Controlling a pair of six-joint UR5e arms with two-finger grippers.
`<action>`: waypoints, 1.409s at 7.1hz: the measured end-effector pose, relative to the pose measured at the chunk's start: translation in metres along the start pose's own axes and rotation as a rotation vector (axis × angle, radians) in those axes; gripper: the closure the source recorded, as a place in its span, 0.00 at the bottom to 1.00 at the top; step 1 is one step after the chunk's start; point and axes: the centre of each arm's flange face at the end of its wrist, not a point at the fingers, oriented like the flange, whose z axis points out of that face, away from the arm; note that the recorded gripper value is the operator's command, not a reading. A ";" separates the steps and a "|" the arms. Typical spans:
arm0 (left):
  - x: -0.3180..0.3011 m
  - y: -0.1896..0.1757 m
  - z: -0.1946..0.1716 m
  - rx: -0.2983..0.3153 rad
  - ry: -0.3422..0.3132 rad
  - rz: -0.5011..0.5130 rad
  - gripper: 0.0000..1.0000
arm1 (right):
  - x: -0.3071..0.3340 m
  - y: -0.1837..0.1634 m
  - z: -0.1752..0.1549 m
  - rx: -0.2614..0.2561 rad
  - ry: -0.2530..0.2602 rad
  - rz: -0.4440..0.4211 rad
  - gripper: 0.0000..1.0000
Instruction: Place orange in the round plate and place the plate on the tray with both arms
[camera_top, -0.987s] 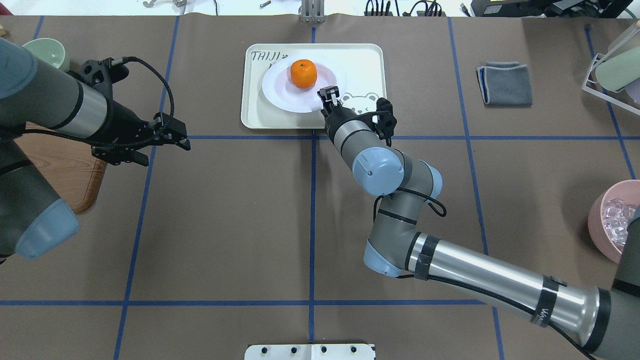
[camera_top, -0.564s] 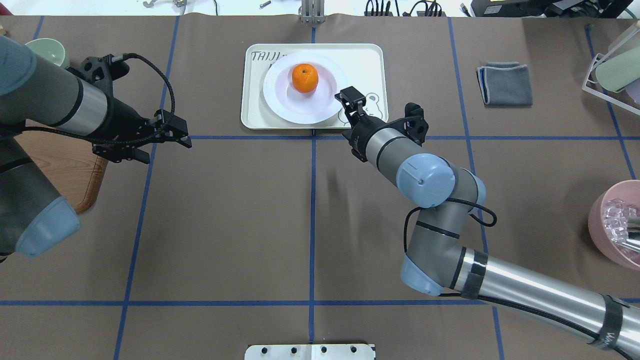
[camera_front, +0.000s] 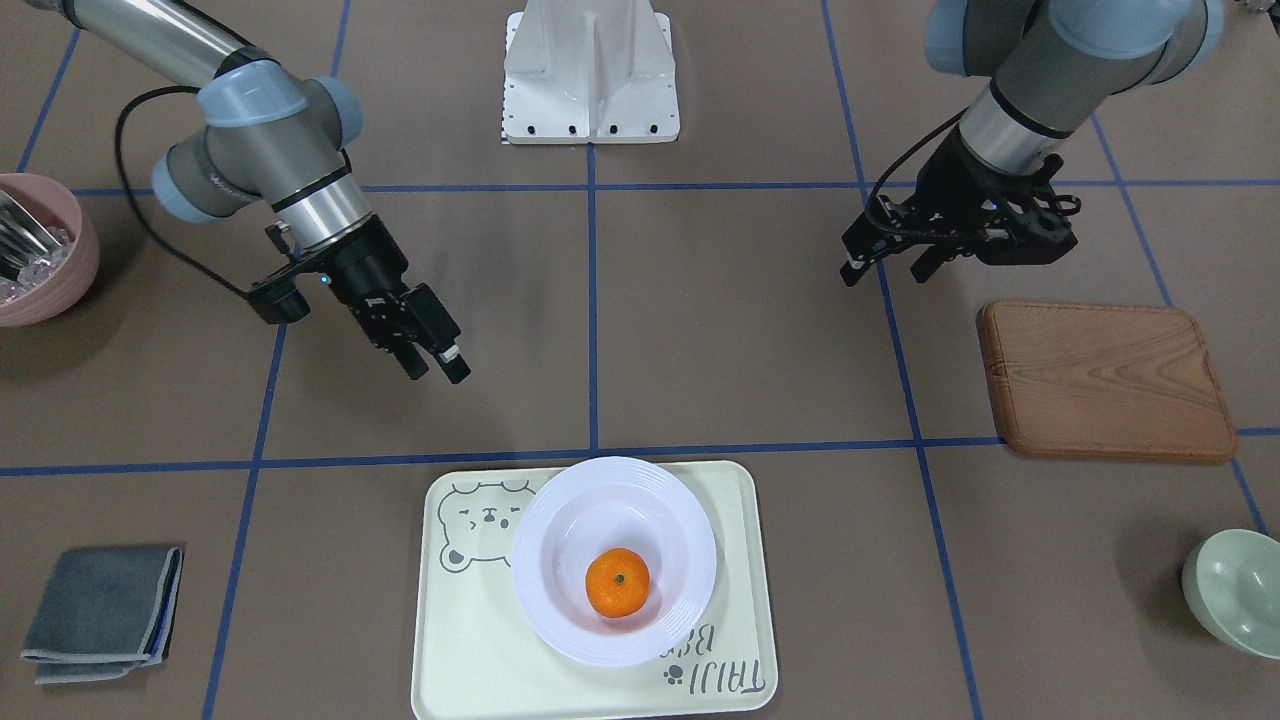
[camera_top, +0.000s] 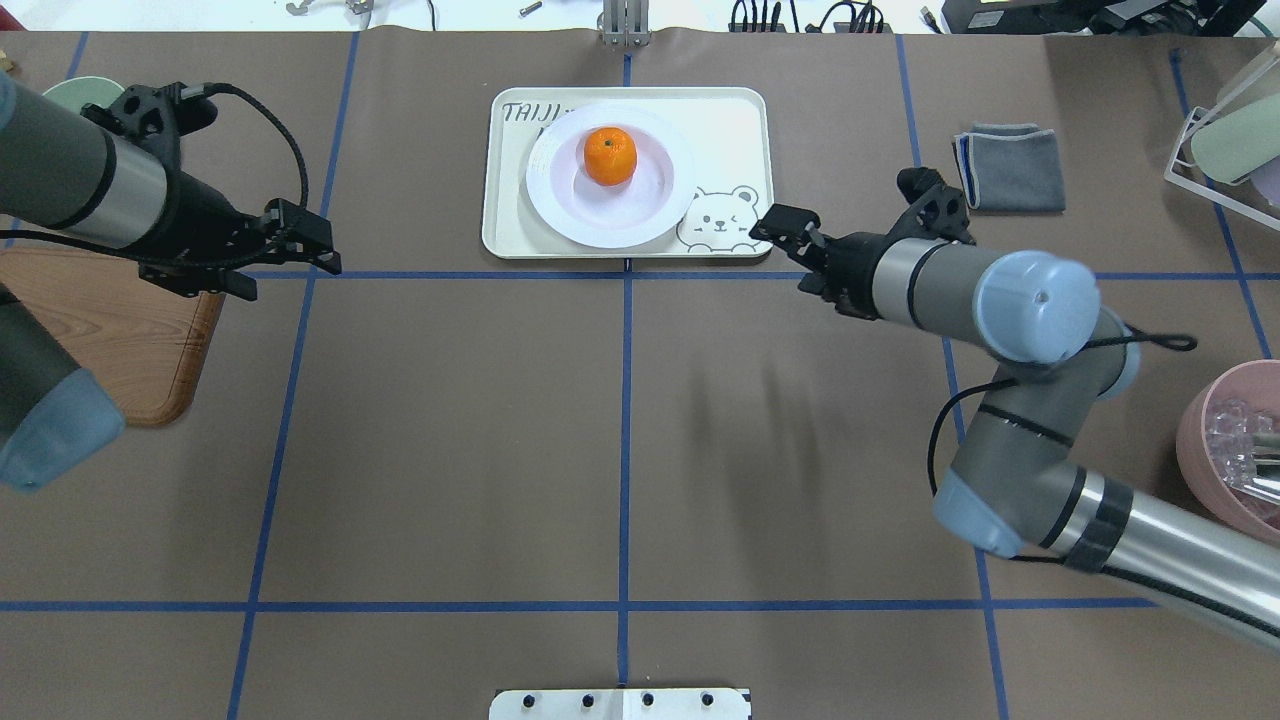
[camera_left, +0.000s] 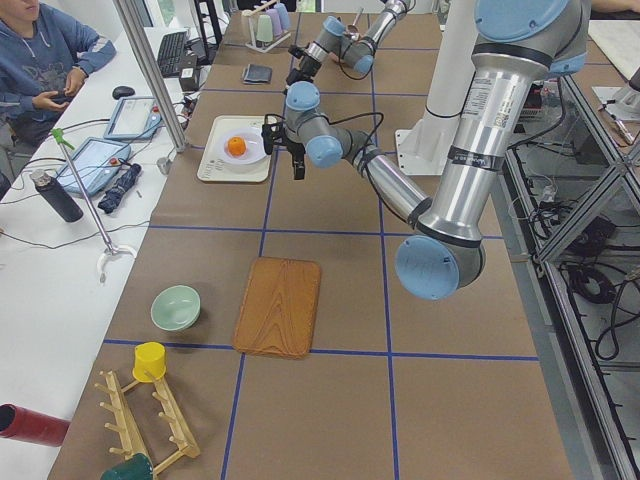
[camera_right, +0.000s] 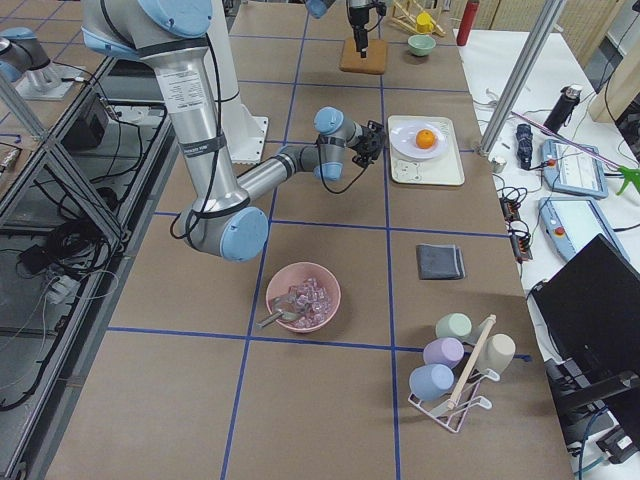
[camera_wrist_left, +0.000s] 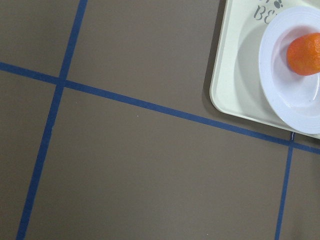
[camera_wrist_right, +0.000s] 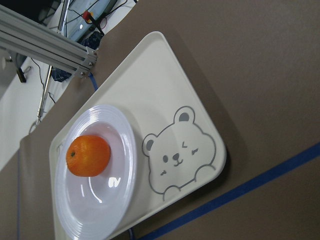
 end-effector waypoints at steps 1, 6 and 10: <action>-0.032 -0.007 -0.002 0.008 -0.036 0.065 0.02 | 0.014 -0.049 -0.010 -0.070 0.087 -0.150 0.00; -0.237 -0.034 -0.040 -0.023 -0.241 0.395 0.02 | 0.100 -0.254 -0.099 -0.314 0.409 -0.680 0.00; -0.313 -0.055 -0.091 -0.136 -0.259 0.421 0.02 | 0.189 -0.335 -0.203 -0.419 0.491 -0.698 0.00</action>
